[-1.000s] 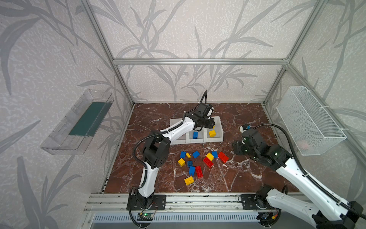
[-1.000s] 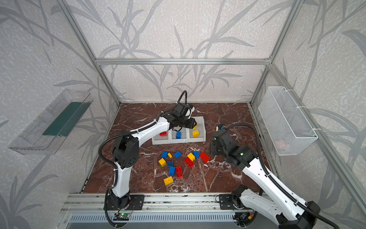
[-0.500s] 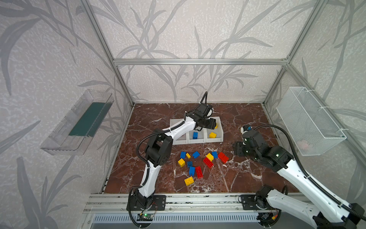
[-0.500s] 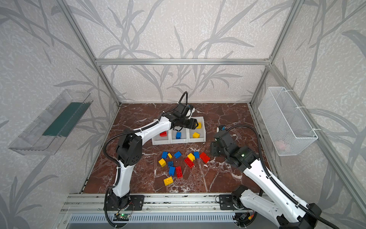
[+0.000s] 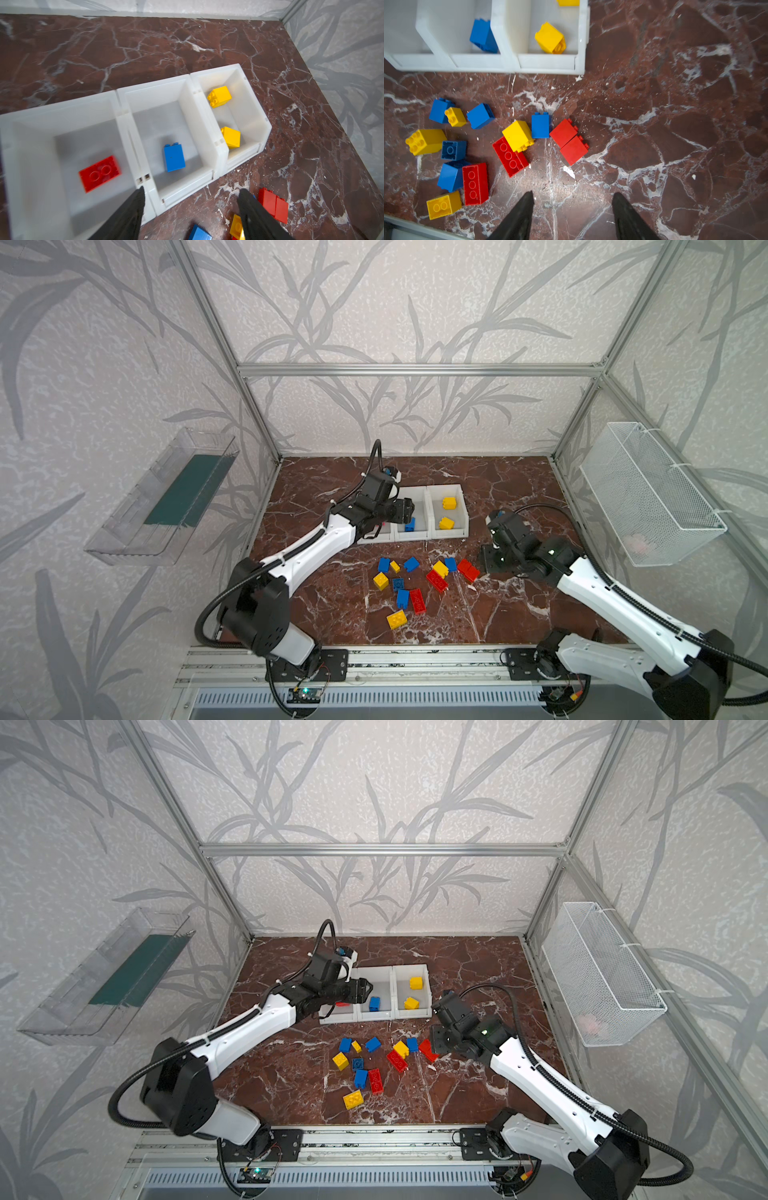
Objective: Sort the legos into containers by color
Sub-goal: Place the lego in the container, then pick up the lego from the center of the table, then place the lego in the container, then pick up the lego from the center of the table.
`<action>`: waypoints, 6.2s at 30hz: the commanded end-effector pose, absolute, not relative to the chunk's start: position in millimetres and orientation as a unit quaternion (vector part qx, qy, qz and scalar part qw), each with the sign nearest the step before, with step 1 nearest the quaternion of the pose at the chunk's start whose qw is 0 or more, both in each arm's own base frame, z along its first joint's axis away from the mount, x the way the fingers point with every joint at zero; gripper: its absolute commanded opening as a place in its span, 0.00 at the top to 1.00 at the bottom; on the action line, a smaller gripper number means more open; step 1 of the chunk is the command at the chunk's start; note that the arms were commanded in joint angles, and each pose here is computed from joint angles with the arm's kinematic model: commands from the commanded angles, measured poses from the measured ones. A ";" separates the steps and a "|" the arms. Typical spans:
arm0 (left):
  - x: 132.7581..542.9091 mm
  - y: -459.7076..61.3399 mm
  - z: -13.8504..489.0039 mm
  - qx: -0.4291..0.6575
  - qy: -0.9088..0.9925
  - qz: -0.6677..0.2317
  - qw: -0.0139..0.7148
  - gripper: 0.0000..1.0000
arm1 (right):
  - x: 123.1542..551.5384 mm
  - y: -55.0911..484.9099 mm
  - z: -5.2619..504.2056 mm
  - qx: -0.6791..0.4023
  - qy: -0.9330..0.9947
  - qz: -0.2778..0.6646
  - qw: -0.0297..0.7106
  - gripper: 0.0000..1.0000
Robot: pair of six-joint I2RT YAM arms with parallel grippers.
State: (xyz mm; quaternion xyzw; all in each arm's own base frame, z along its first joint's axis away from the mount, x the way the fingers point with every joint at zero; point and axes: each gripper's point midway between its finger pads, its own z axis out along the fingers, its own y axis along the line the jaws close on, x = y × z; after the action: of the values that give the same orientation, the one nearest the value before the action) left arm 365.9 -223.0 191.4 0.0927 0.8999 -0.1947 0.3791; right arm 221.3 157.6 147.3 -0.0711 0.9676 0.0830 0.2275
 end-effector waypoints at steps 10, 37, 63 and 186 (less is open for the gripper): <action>310.2 -142.9 172.4 0.000 0.904 -0.136 0.405 0.21 | 201.8 250.9 87.8 -0.204 0.967 0.072 0.133 0.39; 291.6 -127.7 158.0 -0.025 0.908 -0.131 0.397 0.19 | 195.8 259.9 42.1 -0.232 0.969 0.010 0.089 0.41; 287.5 -121.9 157.9 -0.035 0.909 -0.124 0.396 0.20 | 197.1 280.7 43.0 -0.252 0.963 0.029 0.088 0.68; 258.8 -220.6 94.1 0.089 0.955 -0.175 0.221 0.66 | 268.4 214.4 156.7 -0.072 0.957 0.115 0.257 0.37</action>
State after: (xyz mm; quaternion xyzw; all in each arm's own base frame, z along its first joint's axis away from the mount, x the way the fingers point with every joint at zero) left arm 236.1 -211.1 60.5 0.0656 0.9695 -0.1705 0.1632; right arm 266.9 235.3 138.2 -0.1002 0.9604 0.1192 0.2310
